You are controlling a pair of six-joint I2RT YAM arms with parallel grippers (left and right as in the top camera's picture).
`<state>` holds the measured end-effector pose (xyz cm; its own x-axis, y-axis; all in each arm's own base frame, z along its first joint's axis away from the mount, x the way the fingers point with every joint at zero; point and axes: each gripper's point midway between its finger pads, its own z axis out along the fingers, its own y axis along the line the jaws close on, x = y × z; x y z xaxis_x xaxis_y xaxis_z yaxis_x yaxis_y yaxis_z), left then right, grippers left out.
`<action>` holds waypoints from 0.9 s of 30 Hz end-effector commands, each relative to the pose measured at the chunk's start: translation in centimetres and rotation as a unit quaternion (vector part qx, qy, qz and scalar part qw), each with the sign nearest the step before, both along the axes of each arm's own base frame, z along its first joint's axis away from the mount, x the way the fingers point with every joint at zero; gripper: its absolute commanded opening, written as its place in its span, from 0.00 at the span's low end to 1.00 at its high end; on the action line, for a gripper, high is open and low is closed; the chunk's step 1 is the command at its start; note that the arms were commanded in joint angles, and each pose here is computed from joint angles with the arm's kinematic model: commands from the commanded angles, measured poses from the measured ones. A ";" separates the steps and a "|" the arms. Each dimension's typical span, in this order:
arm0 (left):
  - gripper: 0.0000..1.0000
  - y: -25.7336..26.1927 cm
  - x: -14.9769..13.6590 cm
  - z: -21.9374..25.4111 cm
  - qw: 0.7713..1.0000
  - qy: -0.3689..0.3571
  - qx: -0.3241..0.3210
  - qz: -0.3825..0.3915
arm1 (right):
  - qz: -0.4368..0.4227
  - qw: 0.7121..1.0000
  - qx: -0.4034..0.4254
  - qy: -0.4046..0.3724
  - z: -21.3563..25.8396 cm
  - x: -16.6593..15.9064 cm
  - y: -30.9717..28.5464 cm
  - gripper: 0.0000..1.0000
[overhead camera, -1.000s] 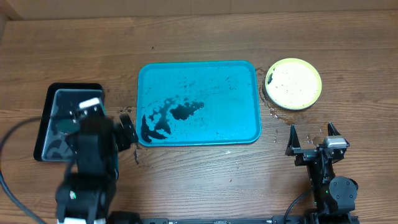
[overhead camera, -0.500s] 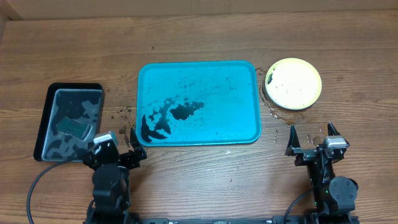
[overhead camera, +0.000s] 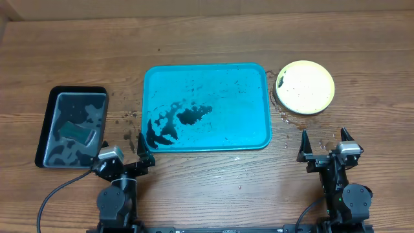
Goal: Clean dirty plates on tray and stack at the side
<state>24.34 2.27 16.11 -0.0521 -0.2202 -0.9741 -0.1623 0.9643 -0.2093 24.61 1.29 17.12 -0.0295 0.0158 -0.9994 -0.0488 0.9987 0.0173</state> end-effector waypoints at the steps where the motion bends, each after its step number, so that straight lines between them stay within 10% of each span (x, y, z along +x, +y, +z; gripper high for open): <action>1: 1.00 -0.7 0.2 1.0 0.999 -0.036 0.010 -0.022 | -0.004 1.000 0.000 -0.003 -0.1 0.0 -0.2 1.00; 23: 1.00 0.1 0.1 -0.1 1.000 -0.012 0.013 0.000 | -0.004 1.000 0.000 -0.003 -0.1 0.0 -0.2 1.00; 27: 1.00 -0.8 0.2 -0.2 0.995 0.001 0.092 -0.033 | -0.004 1.000 0.000 -0.003 -0.1 0.0 -0.2 1.00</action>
<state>24.54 1.76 15.92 -0.0447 -0.1884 -0.9811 -0.1278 0.9751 -0.1814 24.61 1.29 17.12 -0.0295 0.0158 -0.9994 -0.0488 0.9987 0.0173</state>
